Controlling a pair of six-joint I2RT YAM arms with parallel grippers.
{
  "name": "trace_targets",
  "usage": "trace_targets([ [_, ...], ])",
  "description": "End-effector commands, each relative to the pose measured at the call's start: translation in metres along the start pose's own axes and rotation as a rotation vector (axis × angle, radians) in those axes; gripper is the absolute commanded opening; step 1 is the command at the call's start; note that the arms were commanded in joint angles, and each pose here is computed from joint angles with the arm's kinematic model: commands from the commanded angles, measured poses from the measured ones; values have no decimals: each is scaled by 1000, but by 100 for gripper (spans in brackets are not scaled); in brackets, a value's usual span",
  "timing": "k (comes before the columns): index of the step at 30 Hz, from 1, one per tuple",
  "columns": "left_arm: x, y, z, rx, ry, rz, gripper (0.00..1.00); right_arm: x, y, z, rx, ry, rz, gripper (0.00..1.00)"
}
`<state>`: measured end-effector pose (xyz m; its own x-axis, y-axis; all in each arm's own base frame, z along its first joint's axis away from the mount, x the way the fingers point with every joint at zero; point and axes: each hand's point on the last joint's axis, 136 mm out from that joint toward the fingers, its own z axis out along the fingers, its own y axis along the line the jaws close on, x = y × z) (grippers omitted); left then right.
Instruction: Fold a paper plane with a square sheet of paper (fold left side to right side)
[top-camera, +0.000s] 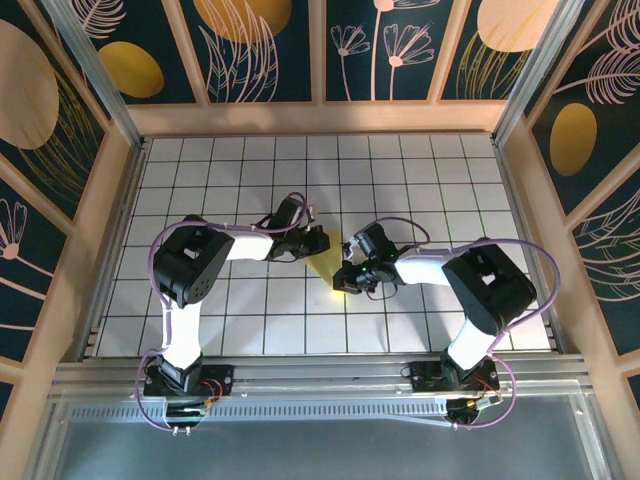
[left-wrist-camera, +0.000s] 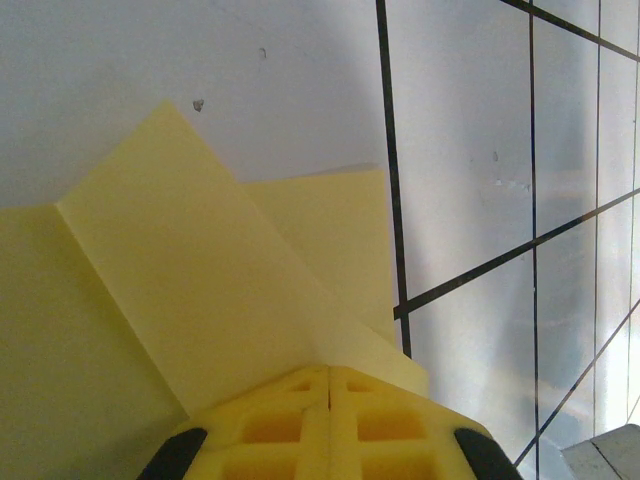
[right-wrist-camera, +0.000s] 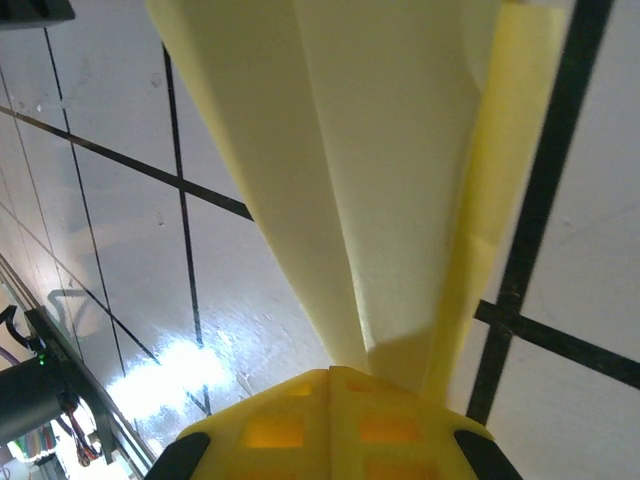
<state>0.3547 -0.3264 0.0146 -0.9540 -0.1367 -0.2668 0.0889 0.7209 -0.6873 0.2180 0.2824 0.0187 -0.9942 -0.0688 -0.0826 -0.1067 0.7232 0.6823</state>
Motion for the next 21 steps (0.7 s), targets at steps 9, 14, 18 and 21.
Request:
trace_targets([
  [9,17,53,7,-184,41,-71,0,19,-26,6,35,54,80,0],
  [14,7,54,7,-187,16,-85,0,38,-38,5,54,97,110,0],
  [18,-1,39,8,-125,7,-67,0,49,-48,8,69,127,126,0],
  [21,-11,16,1,-52,-12,-34,0,48,-53,10,67,116,139,0],
])
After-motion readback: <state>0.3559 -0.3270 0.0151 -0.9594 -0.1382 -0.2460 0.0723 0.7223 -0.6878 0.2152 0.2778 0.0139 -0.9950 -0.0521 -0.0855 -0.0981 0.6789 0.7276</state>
